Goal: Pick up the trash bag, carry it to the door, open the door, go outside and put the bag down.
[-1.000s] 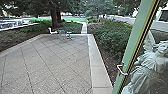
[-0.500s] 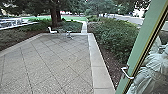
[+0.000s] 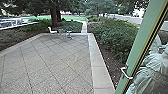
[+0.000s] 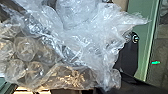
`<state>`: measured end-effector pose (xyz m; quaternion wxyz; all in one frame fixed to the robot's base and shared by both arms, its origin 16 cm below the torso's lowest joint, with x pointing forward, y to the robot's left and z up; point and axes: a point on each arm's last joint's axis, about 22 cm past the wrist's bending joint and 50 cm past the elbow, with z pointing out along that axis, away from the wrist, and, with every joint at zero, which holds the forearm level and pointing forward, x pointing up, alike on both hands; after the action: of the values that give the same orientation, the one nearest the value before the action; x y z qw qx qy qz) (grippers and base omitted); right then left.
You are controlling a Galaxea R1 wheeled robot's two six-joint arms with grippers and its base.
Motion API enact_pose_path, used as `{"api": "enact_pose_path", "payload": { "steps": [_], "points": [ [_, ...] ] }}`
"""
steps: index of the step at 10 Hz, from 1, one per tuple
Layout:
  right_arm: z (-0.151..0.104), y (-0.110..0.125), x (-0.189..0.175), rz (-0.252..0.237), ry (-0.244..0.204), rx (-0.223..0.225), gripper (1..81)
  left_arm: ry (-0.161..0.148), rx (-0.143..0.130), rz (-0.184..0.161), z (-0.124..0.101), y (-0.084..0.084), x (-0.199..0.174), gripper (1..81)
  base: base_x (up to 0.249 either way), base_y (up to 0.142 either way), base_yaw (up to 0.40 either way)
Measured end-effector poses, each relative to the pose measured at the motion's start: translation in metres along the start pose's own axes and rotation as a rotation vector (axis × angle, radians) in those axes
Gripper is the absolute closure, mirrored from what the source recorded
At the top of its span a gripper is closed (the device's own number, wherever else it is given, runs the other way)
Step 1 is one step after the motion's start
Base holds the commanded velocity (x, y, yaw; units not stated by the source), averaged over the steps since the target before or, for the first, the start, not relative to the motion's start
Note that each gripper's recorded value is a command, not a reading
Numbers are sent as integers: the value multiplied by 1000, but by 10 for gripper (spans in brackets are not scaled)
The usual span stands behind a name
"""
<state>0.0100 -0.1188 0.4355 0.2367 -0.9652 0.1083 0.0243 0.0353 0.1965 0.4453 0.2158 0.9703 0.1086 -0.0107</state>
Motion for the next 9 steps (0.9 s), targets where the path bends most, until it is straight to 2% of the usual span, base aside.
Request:
{"api": "enact_pose_path", "payload": {
  "steps": [2, 4, 6, 7, 8, 9],
  "points": [
    [0, 0, 0, -2, 3, 1, 10, 5, -1, 2, 0, 1, 1, 811, 78, 0, 0],
    [0, 0, -6, 1, -3, 1, 10, -7, 0, -2, 0, -1, -7, 811, 90, 0, 0],
    [0, -4, 12, -8, 14, 3, 10, 15, -6, 7, 1, 5, 12, 811, 103, 0, 0],
    [0, -3, 5, -5, 8, 5, 10, 13, -3, 5, 1, 3, 7, 811, 103, 0, 0],
    [0, 0, -1, -1, 0, 1, 10, -1, -4, 1, 1, 3, -1, 811, 103, 0, 0],
    [0, -1, 0, -1, 1, 2, 10, 4, -3, 2, 1, 2, 3, 811, 103, 0, 0]
  ]
}}
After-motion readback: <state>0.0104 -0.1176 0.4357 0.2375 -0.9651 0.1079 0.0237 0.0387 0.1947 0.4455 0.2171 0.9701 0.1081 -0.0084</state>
